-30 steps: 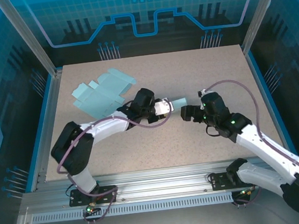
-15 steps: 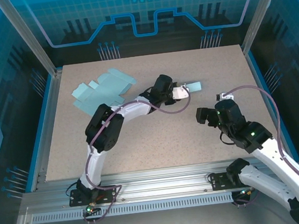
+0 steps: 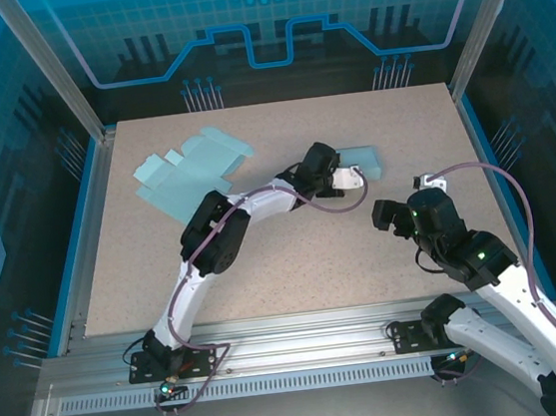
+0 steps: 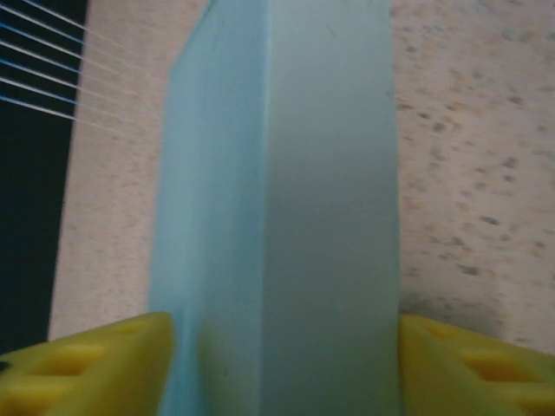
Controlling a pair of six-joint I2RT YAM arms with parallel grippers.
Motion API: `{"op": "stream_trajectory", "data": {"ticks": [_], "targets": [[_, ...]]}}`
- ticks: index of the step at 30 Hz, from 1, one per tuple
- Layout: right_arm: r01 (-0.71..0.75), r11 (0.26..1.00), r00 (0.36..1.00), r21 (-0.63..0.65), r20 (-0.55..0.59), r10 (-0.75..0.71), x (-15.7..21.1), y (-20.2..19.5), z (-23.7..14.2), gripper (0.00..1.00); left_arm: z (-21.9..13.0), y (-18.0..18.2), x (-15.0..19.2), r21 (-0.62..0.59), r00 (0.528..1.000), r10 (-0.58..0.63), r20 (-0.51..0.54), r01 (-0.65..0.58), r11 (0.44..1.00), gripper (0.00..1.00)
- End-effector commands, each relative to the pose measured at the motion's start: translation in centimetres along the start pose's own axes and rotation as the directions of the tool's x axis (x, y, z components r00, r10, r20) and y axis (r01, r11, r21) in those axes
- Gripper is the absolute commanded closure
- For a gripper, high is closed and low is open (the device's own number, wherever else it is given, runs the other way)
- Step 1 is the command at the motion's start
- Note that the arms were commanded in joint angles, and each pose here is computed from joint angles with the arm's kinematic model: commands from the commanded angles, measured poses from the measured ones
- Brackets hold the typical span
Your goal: Fold the paper box
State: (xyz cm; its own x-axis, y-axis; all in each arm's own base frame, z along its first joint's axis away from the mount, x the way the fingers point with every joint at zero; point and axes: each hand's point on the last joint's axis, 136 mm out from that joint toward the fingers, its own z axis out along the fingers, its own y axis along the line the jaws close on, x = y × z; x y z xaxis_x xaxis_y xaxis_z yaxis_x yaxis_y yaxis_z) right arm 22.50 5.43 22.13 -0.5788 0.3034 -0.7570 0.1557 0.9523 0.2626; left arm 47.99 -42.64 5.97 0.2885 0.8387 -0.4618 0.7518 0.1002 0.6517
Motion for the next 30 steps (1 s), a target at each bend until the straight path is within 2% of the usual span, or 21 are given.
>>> {"op": "stream_trajectory", "data": {"ticks": [1,6,10,12,13,15,16,18,20,22,23,26,29,30], "targets": [[-0.013,1.0,1.0,-0.013,0.0,0.013,0.1,0.0,-0.4,0.0,-0.4,-1.0,0.0,0.039,0.999,-0.041,-0.01,0.041,0.998,0.19],[-0.011,0.999,1.0,-0.042,0.003,0.011,0.2,0.3,-0.7,0.0,-3.4,1.3,-1.4,-0.023,0.992,-0.123,0.034,0.124,0.992,0.01],[-0.017,0.999,1.0,-0.043,-0.003,0.017,0.5,0.2,-0.6,0.0,-7.6,4.0,-1.3,-0.095,0.963,-0.264,0.061,0.268,0.959,0.01],[-0.02,0.999,1.0,-0.042,-0.008,0.02,0.7,0.2,-0.5,0.0,-9.9,5.3,-0.5,-0.14,0.924,-0.374,0.072,0.381,0.914,0.01],[-0.022,0.999,1.0,-0.041,-0.01,0.022,0.7,0.3,-0.4,0.0,-11.4,6.1,0.1,-0.167,0.891,-0.446,0.082,0.454,0.875,0.01],[-0.022,0.999,1.0,-0.042,-0.016,0.021,0.8,0.4,-0.1,0.0,-14.2,7.4,1.7,-0.226,0.791,-0.602,0.109,0.609,0.76,0.01],[-0.019,0.999,1.0,-0.043,-0.019,0.018,0.8,0.6,0.1,0.0,-15.9,8.0,3.0,-0.26,0.699,-0.702,0.135,0.709,0.656,0.01],[-0.015,0.999,1.0,-0.047,-0.026,0.014,0.9,0.9,0.4,0.0,-18.9,8.2,6.1,-0.284,0.432,-0.881,0.194,0.884,0.372,0.01],[-0.012,0.998,0.999,-0.054,-0.034,0.01,0.8,1.3,0.8,0.0,-21.3,6.8,9.5,-0.239,0.066,-0.968,0.244,0.971,0.006,0.05],[-0.009,0.998,0.999,-0.059,-0.045,0.006,0.9,1.7,1.2,0.0,-22.6,4.9,12.3,-0.219,-0.189,-0.941,0.281,0.942,-0.255,0.09],[-0.007,0.998,0.999,-0.063,-0.049,0.003,1.0,1.9,1.4,0.0,-23.0,4.0,13.1,-0.217,-0.268,-0.916,0.299,0.916,-0.338,0.09],[-0.002,0.997,0.998,-0.071,-0.063,-0.003,1.1,2.3,1.8,0.0,-23.6,1.4,15.4,-0.244,-0.434,-0.835,0.339,0.817,-0.523,0.09],[0.0,0.997,0.997,-0.077,-0.071,-0.005,1.1,2.7,2.0,0.0,-23.8,-0.6,17.3,-0.285,-0.564,-0.737,0.372,0.687,-0.669,0.13],[-0.001,0.997,0.997,-0.08,-0.073,-0.005,1.1,2.8,2.1,0.0,-23.7,-1.0,17.6,-0.289,-0.584,-0.717,0.381,0.661,-0.692,0.14]]}}
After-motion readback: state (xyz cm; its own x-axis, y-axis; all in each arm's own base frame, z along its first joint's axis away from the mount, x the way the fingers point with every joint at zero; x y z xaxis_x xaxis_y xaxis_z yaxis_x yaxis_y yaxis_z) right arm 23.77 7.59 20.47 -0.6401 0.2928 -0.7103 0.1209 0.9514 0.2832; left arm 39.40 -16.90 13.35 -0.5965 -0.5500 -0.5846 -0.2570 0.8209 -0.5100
